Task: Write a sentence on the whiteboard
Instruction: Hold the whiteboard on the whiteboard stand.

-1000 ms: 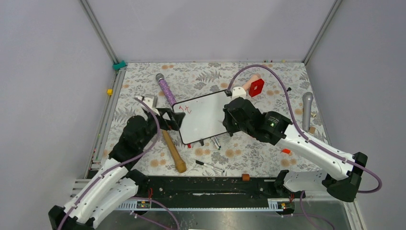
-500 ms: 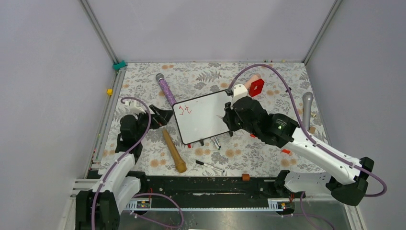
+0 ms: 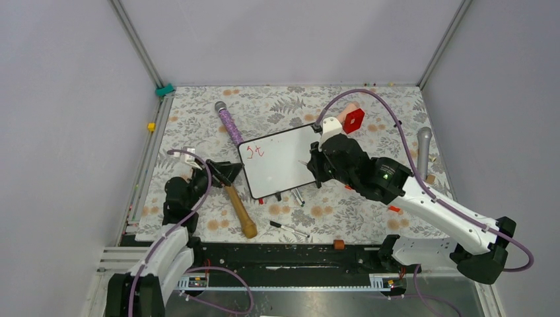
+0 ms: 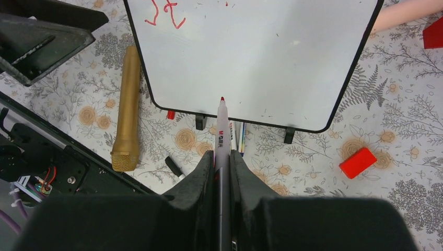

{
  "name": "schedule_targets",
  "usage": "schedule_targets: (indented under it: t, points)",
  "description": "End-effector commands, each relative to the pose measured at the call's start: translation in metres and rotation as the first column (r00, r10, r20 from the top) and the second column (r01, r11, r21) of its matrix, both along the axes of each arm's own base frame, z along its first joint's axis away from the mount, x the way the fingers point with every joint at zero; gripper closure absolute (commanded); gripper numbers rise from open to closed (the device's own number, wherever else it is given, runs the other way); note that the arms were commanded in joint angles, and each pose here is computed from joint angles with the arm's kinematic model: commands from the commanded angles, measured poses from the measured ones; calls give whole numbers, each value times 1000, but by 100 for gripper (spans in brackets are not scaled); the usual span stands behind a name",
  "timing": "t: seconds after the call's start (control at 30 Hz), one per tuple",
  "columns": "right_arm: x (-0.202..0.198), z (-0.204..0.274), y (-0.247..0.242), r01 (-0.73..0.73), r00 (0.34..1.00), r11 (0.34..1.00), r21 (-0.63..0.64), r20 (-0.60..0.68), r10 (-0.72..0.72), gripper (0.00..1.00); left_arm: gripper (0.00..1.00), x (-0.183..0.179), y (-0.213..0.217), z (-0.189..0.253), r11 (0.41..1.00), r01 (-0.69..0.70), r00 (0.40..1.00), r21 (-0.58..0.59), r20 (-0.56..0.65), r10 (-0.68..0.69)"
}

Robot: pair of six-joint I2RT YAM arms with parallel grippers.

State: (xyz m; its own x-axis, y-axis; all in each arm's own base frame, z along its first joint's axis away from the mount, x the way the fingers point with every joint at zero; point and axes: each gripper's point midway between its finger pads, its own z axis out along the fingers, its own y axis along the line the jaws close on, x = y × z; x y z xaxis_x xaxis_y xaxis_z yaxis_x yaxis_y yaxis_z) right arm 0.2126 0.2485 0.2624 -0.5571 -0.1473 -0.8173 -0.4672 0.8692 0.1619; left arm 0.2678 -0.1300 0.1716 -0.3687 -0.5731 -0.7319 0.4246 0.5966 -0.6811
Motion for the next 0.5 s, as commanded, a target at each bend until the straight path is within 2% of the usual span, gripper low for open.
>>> schedule_targets:
  t: [0.0, 0.07, 0.13, 0.2, 0.27, 0.33, 0.4, 0.47]
  points:
    - [11, 27, 6, 7, 997, 998, 60, 74, -11, 100, 9, -14, -5, -5, 989, 21, 997, 143, 67, -31]
    - [13, 28, 7, 2, 995, 998, 60, 96, -8, 100, 9, -12, 7, -13, 975, -43, 998, 216, 48, 34]
    - [18, 34, 9, 11, 992, 997, 72, 122, -19, 100, 8, -12, 14, -13, 970, -85, 996, 227, 58, 73]
    - [24, 45, 14, 16, 989, 996, 92, 144, -29, 100, 2, -18, 7, -9, 974, -49, 993, 222, 118, 23]
    - [30, 58, 20, 25, 986, 993, 112, 159, -43, 100, 1, -23, 0, -7, 976, -12, 985, 219, 170, -26]
    - [36, 74, 26, 27, 981, 989, 143, 185, -54, 100, 1, -19, 3, -12, 981, -32, 991, 192, 134, 6]
    - [40, 88, 27, 26, 973, 987, 161, 222, -62, 100, 1, -14, 6, -22, 982, -41, 999, 183, 37, 35]
    - [45, 103, 22, 46, 963, 986, 160, 257, -86, 100, 1, -18, -3, -23, 982, 26, 999, 189, 26, -32]
